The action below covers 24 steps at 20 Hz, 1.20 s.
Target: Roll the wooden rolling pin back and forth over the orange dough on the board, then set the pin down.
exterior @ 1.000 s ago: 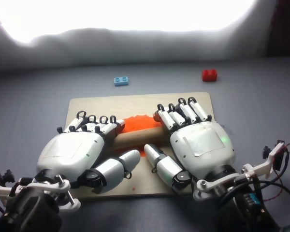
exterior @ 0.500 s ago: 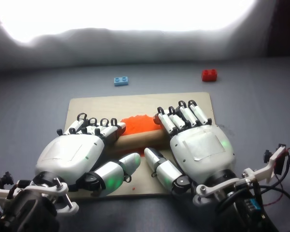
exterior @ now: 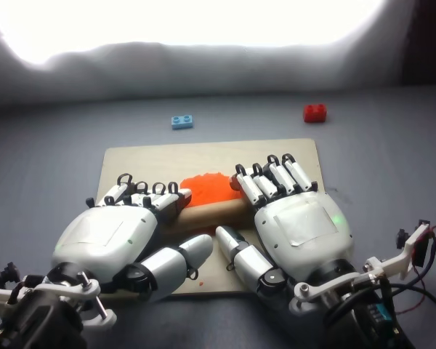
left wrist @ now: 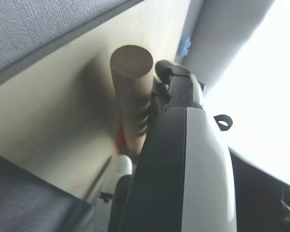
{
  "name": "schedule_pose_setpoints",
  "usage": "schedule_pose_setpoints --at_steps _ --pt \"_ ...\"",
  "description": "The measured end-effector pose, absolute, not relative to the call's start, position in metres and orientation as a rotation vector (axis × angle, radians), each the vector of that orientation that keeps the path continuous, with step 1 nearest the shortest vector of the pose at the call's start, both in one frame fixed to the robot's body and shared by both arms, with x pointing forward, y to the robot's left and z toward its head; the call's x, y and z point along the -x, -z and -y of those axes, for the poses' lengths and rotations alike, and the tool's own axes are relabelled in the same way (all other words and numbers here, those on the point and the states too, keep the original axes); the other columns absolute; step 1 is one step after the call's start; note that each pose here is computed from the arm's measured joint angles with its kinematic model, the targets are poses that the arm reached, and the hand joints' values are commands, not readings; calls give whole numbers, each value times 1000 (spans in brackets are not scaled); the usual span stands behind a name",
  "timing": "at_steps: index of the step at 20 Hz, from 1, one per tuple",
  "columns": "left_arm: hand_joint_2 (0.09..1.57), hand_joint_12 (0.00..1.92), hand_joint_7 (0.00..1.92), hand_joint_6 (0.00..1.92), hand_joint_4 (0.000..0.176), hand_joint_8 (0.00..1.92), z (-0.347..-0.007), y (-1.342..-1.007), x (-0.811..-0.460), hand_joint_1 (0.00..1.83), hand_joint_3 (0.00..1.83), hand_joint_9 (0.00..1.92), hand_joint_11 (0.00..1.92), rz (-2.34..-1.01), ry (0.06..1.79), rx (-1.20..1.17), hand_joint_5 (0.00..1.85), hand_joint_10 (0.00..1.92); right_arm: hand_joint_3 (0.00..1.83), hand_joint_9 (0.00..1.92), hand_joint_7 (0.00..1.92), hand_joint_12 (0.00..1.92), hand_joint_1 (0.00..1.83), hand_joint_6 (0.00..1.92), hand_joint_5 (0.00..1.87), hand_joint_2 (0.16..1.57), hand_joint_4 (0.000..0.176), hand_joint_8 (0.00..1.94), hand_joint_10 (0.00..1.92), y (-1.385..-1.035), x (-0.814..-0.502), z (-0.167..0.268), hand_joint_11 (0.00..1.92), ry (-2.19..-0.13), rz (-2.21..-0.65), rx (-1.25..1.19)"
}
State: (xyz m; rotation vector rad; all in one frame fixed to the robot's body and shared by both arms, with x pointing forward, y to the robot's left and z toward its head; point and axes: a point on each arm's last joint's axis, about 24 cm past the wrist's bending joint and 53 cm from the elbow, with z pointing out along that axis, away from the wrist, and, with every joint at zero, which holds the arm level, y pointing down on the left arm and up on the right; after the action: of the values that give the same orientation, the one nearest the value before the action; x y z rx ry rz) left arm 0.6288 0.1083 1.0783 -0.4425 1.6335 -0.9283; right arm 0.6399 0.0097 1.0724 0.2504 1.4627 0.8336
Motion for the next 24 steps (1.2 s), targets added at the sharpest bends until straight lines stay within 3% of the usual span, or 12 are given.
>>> schedule_pose_setpoints --at_steps 17,24 --pt "1387 574 369 0 0 0 -103 -1078 -613 0 0 309 0 -1656 952 418 331 1 0 50 394 1390 0 849 71 1393 0 143 942 -1075 -632 -11 0 -826 -1471 -243" --pt "1383 573 398 4 0 7 -101 -1073 -604 0 0 344 0 -1669 953 407 335 10 0 11 382 1220 0 866 57 1395 0 172 931 -1074 -624 -14 0 -827 -1483 -238"
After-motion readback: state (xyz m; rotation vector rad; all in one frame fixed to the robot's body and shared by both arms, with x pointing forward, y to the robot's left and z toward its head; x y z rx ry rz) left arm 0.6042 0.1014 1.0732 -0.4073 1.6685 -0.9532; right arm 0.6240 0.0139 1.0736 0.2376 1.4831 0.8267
